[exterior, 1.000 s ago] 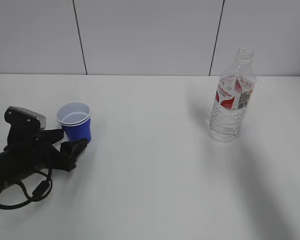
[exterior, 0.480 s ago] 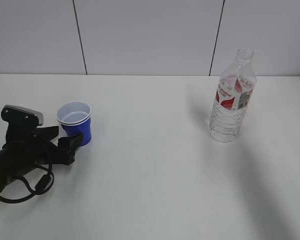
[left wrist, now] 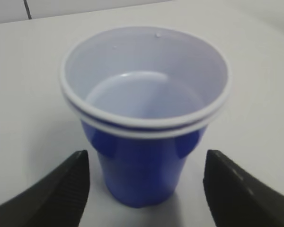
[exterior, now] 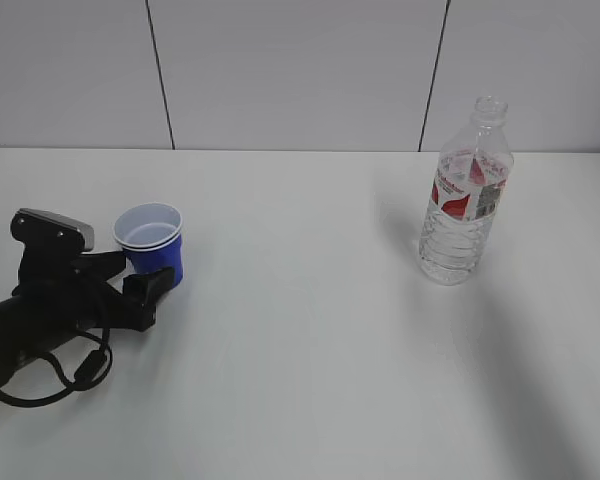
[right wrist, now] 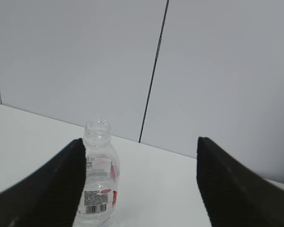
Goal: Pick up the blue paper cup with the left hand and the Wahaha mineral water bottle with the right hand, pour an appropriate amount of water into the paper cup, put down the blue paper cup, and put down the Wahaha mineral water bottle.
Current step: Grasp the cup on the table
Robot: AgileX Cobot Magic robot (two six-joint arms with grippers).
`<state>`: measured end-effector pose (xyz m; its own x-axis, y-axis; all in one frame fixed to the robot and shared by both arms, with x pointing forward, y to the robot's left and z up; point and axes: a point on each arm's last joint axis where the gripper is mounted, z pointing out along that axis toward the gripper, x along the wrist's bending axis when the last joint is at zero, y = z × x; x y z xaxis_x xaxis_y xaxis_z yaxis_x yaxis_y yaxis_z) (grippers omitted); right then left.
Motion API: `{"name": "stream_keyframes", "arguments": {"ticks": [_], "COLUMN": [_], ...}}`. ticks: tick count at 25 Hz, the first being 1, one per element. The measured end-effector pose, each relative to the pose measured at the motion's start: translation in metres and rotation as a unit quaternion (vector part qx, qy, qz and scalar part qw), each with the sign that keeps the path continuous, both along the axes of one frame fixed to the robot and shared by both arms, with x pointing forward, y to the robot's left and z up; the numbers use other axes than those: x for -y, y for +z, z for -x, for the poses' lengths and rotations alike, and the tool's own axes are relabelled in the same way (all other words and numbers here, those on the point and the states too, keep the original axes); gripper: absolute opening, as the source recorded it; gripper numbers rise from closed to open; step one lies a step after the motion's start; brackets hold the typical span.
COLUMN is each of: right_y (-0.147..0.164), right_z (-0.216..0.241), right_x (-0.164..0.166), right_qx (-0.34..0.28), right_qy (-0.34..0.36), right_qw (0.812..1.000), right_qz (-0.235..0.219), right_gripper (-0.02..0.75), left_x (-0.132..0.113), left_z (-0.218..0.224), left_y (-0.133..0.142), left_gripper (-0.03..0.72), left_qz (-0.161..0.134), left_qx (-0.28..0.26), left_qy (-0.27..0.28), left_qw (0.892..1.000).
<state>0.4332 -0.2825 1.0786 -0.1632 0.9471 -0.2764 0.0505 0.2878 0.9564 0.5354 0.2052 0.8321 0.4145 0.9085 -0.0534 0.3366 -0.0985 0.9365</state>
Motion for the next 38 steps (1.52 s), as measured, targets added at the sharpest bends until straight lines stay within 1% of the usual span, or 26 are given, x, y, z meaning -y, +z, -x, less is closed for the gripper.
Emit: {"name": "stream_keyframes", "arguments": {"ticks": [6,11,15,22,28,38], "right_y": [0.000,0.000,0.000,0.000,0.000,0.001], "right_z": [0.000,0.000,0.000,0.000,0.000,0.000], "right_x": [0.000,0.000,0.000,0.000,0.000,0.000], "right_qx": [0.000,0.001,0.001,0.001,0.002,0.003], "right_qy": [0.000,0.001,0.001,0.001,0.001,0.002], "right_qw": [1.000,1.000,1.000,1.000,1.000,1.000], "right_qz": [0.000,0.001,0.001,0.001,0.001,0.001], "right_gripper": [0.548,0.548,0.548,0.548,0.548,0.548], "left_x": [0.003,0.003,0.004,0.005,0.005,0.008], "left_z": [-0.010,-0.010,-0.014,-0.019,-0.019,-0.030], "left_y": [0.004,-0.006,-0.009,-0.007,-0.011,-0.008], "left_gripper": [0.575,0.575,0.575,0.575,0.575,0.575], "left_qz": [0.004,0.001,0.002,0.013,0.012,0.020], "left_qx": [0.017,0.004,0.006,0.011,0.005,0.020], "left_qy": [-0.001,-0.001,-0.001,0.003,0.003,0.004], "left_qw": [1.000,1.000,1.000,1.000,1.000,1.000]}}
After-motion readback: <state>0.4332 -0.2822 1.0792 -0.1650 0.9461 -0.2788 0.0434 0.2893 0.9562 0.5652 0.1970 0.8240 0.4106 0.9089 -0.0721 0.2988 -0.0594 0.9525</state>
